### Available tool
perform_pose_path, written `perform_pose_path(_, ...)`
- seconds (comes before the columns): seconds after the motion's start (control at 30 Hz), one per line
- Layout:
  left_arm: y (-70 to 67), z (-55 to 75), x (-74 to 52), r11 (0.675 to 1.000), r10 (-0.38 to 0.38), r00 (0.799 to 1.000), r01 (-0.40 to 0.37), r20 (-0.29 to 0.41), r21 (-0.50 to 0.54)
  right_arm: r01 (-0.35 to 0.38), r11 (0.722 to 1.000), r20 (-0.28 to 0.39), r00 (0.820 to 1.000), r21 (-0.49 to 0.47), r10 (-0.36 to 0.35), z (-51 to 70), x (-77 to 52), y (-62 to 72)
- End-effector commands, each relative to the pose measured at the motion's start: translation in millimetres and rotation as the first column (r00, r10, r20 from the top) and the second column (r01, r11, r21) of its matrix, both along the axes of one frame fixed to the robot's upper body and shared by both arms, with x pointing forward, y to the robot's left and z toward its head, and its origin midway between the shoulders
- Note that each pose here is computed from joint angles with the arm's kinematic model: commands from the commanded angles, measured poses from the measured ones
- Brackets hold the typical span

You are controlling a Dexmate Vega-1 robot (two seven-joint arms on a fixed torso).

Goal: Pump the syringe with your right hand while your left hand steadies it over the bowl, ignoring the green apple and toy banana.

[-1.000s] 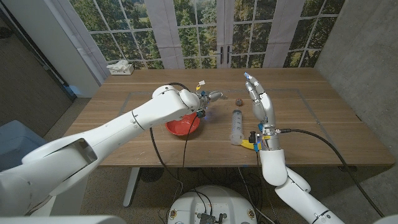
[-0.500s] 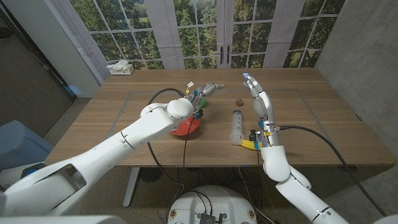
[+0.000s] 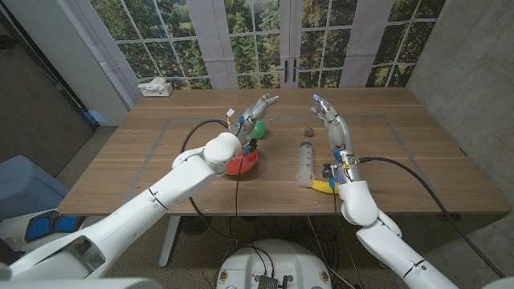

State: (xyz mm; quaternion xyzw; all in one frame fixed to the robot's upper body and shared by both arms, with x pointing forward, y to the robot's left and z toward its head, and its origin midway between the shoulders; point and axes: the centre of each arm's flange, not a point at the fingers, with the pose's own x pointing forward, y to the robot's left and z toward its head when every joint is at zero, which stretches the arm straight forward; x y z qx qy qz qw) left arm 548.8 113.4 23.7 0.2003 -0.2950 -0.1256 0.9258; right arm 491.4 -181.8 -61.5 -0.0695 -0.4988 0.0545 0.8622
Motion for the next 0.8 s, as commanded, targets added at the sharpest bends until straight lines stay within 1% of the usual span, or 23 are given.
perform_pose_path(0.03,25.3,-5.6,-1.1,0.985,-0.095,0.989,0.111,0.117,-0.132,-0.093,0.996,-0.069,0.993,0.016,0.093,4.2,17.1,-3.2)
perform_pose_path(0.17,32.7,-6.0,0.8,0.975,-0.138,0.981,0.159,0.14,-0.154,-0.114,0.993,-0.1,0.988,0.017,0.115,5.2,21.9,-4.4)
perform_pose_path(0.2,34.7,-5.9,1.0,0.975,-0.139,0.98,0.161,0.144,-0.156,-0.118,0.993,-0.104,0.987,0.02,0.119,5.3,23.0,-4.6)
perform_pose_path(0.3,41.2,-5.6,2.7,0.966,-0.172,0.973,0.198,0.157,-0.169,-0.126,0.992,-0.103,0.986,0.026,0.128,6.1,25.3,-5.9)
perform_pose_path(0.47,53.1,-5.7,-0.8,0.961,-0.155,0.966,0.196,0.209,-0.197,-0.128,0.991,-0.104,0.986,0.038,0.131,8.6,29.4,-8.5)
perform_pose_path(0.53,57.5,-6.4,-1.3,0.956,-0.161,0.964,0.205,0.21,-0.208,-0.142,0.989,-0.109,0.983,0.052,0.147,8.5,31.8,-9.3)
perform_pose_path(0.6,61.4,-8.1,-2.4,0.954,-0.15,0.963,0.2,0.225,-0.223,-0.152,0.986,-0.116,0.98,0.065,0.159,7.9,34.5,-10.1)
perform_pose_path(0.67,65.2,-9.6,-2.7,0.949,-0.165,0.959,0.218,0.229,-0.229,-0.159,0.984,-0.126,0.978,0.079,0.168,7.6,37.3,-11.0)
perform_pose_path(0.73,69.7,-11.4,-3.7,0.946,-0.161,0.957,0.22,0.242,-0.239,-0.177,0.98,-0.137,0.972,0.091,0.189,7.2,39.9,-11.7)
perform_pose_path(0.8,75.2,-13.2,-5.5,0.943,-0.155,0.956,0.218,0.247,-0.25,-0.178,0.979,-0.14,0.971,0.104,0.191,6.8,41.6,-11.3)
